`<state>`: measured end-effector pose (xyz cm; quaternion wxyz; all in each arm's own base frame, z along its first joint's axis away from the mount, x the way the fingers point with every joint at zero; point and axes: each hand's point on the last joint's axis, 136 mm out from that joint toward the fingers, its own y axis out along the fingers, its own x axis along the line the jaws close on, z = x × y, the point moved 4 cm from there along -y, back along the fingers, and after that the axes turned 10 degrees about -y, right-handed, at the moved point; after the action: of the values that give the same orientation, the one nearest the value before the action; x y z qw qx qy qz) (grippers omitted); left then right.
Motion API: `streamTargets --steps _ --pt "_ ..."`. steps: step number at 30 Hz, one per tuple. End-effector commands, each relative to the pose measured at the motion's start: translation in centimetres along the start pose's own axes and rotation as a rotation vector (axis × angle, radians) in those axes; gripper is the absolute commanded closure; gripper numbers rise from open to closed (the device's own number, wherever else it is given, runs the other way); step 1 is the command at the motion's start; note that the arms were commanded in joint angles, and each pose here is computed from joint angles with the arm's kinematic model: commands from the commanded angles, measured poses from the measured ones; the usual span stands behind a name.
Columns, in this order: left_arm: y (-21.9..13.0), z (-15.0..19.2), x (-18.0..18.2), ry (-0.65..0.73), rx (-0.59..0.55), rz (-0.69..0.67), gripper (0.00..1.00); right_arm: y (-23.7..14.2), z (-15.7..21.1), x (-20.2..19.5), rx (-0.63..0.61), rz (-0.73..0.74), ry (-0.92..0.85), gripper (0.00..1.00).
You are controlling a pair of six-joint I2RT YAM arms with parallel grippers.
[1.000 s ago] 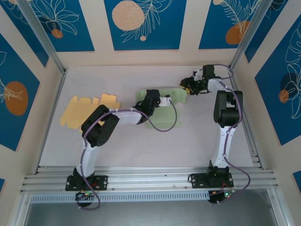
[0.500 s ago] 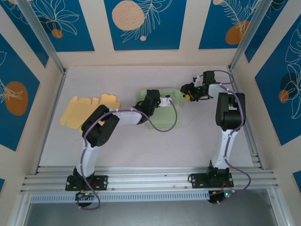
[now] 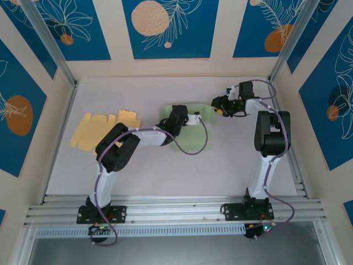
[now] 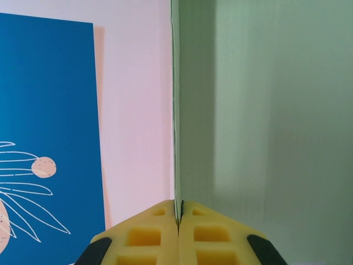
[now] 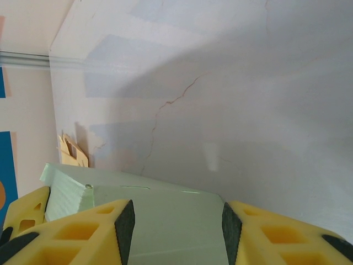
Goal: Fold the paper box
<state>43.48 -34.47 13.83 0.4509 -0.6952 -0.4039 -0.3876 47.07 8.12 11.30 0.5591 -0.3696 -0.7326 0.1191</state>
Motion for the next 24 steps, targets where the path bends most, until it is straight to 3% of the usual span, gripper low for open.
streamTargets --steps 1,24 --pt "0.3 -0.2 -1.7 0.025 -0.009 0.013 1.00 0.2 0.5 0.6 0.017 -0.027 -0.021 0.51" --pt "0.2 0.0 -1.9 0.057 -0.032 -0.052 1.00 0.1 3.5 1.6 0.048 -0.033 -0.048 0.52"
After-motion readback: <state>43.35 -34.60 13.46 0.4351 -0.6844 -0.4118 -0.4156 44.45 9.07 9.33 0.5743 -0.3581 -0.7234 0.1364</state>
